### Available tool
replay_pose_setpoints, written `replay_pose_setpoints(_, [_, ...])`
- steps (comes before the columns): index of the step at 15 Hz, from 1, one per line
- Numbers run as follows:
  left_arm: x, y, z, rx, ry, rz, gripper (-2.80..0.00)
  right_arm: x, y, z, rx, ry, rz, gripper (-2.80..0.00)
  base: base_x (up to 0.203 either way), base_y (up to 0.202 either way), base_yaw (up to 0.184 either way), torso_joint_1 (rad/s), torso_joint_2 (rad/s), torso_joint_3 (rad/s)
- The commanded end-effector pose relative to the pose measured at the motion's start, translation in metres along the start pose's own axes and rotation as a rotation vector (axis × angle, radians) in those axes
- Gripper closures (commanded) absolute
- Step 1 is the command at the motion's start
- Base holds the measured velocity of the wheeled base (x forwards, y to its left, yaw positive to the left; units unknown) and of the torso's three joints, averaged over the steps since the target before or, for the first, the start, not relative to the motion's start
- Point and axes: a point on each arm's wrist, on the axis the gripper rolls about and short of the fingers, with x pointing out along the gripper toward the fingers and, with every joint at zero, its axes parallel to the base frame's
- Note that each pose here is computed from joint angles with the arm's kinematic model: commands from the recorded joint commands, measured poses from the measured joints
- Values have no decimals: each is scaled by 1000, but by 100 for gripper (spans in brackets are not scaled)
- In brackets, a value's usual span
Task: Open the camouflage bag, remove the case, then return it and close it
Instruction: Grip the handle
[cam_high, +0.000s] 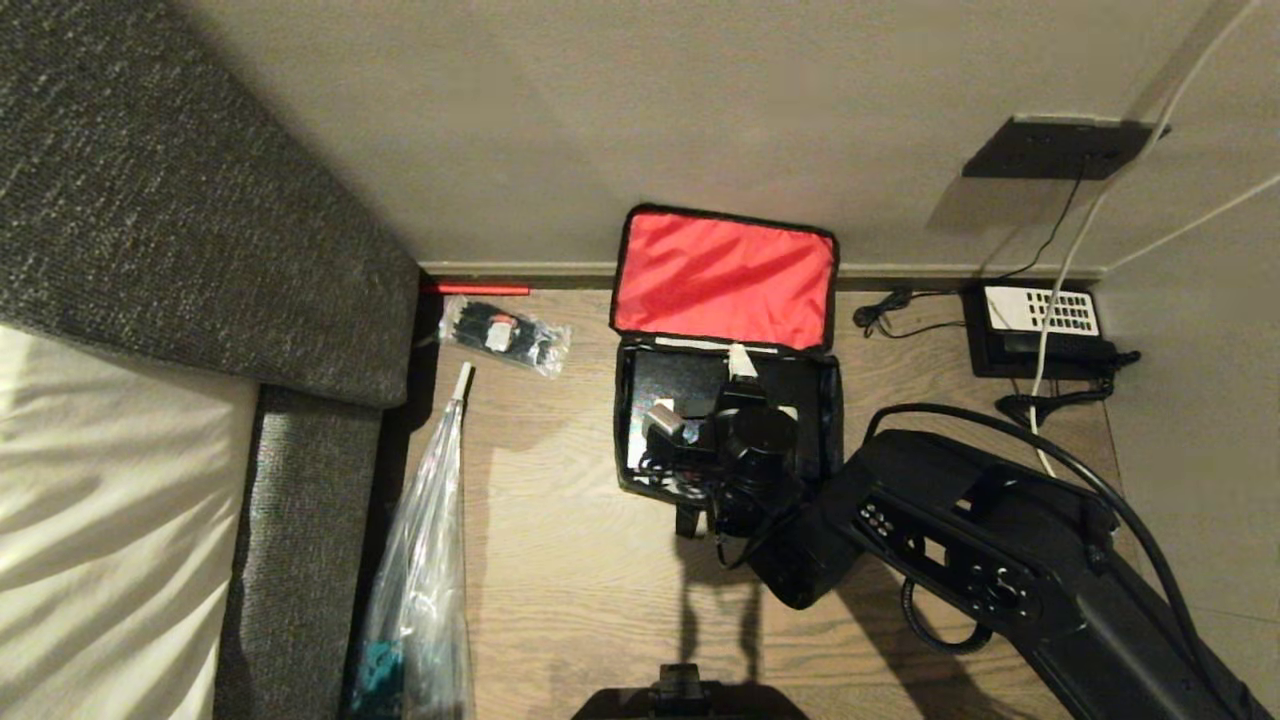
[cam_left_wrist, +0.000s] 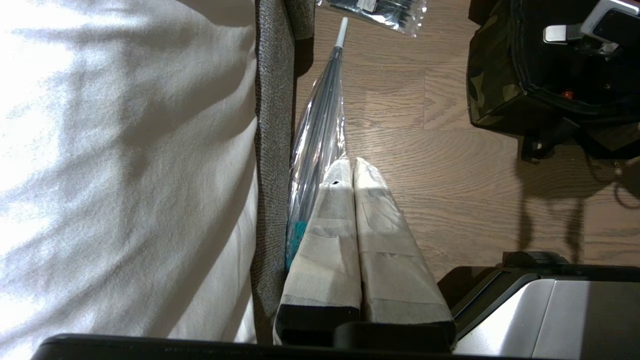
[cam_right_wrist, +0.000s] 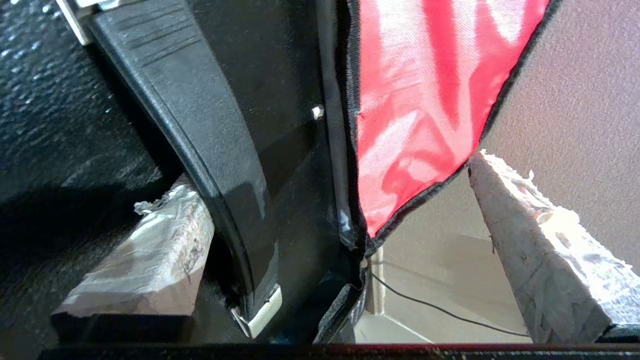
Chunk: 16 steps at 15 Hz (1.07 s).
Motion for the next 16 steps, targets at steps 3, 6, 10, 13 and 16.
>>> replay_pose_setpoints(3, [0,0,0,1,0,1,0,9,0,-2,-12,13,-29,-280,0,0,0,0,0,0])
replay_pose_setpoints(6, [0,0,0,1,0,1,0,11,3,-6,-20,20,-26,-280,0,0,0,0,0,0])
replay_pose_setpoints(10, [0,0,0,1,0,1,0,11,4,-6,-22,20,-26,-280,0,0,0,0,0,0])
replay_pose_setpoints(13, [0,0,0,1,0,1,0,13,7,-7,-23,23,-27,-280,0,0,0,0,0,0])
replay_pose_setpoints(16, [0,0,0,1,0,1,0,13,9,-7,-22,24,-27,-280,0,0,0,0,0,0])
